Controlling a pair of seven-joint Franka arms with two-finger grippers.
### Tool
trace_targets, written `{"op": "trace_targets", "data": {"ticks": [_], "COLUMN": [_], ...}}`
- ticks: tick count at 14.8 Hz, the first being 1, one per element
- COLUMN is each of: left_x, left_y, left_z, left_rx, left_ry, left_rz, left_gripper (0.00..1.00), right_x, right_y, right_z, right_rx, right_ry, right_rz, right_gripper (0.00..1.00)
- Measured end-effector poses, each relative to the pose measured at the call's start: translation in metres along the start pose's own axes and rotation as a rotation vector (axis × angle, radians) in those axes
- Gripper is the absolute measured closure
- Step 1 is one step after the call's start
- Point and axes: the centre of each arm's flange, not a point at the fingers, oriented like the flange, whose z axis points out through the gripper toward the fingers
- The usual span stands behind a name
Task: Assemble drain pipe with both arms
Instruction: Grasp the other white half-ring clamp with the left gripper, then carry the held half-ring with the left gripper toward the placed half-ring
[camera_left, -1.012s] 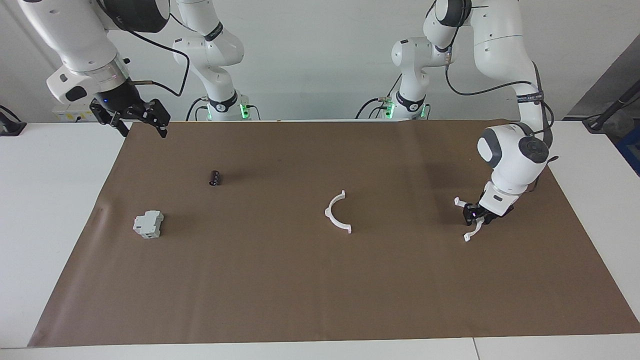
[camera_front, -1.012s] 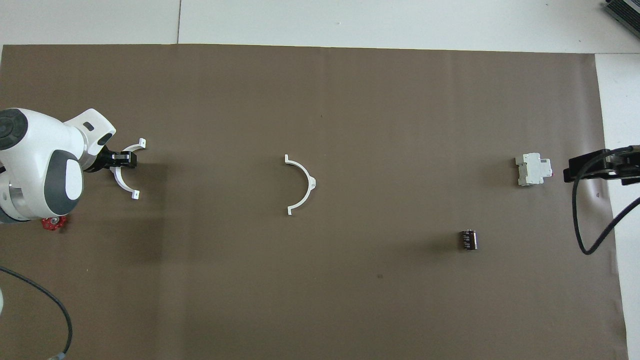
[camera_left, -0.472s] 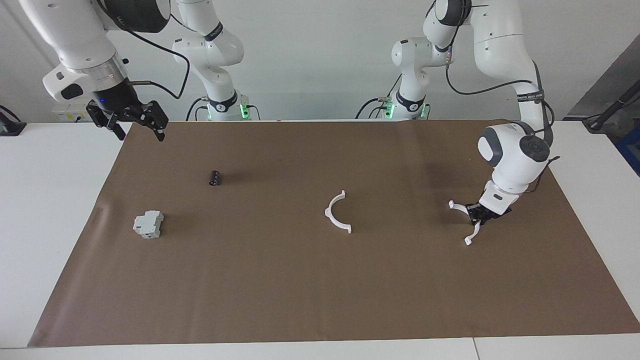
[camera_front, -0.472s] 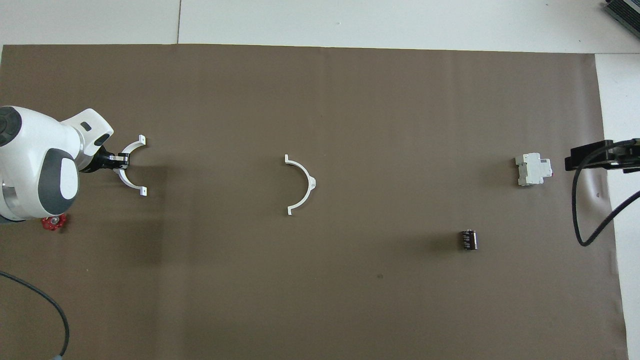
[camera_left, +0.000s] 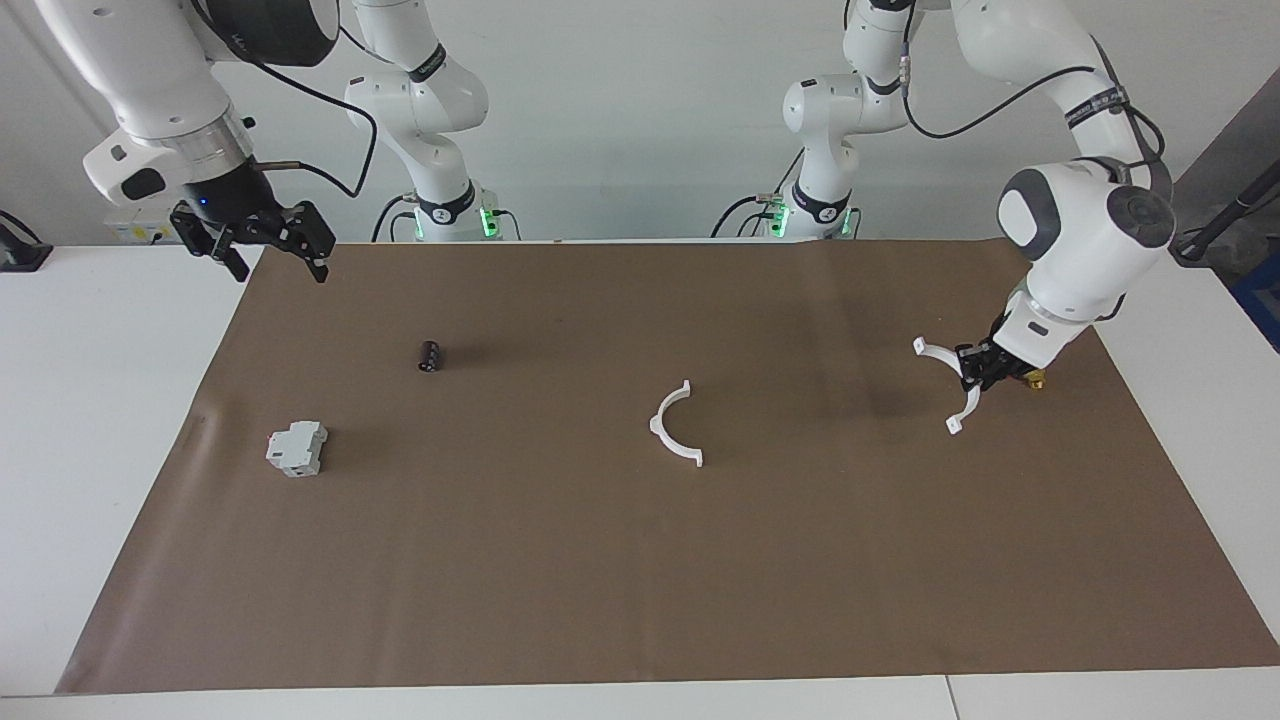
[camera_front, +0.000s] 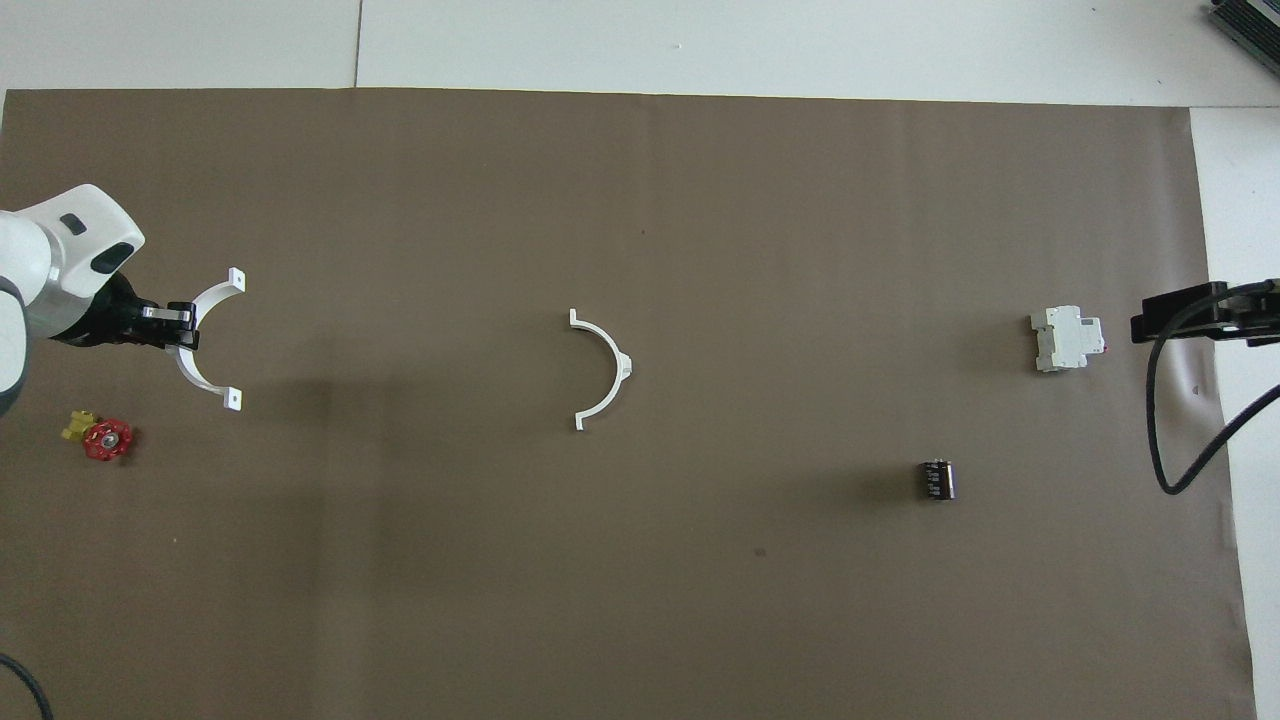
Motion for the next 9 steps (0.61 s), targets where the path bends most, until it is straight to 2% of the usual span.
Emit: {"op": "trace_targets", "data": {"ticks": [3,9], "left_x": [-0.008,0.000], "left_y": [0.001,0.028], "left_z": [-0.030,-0.022], "left_rx": [-0.004,-0.012], "left_ry": [-0.019,-0.019], "left_rz": [0.001,-0.049], "left_gripper": [0.79,0.79], "right_x": [0.000,0.000], "right_y": [-0.001,-0.001], "right_z": [0.000,0.000], "right_rx": [0.000,0.000], "right_ry": [0.000,0.000], "right_rz": [-0.002,-0.002], "right_gripper": [0.00,0.00]}}
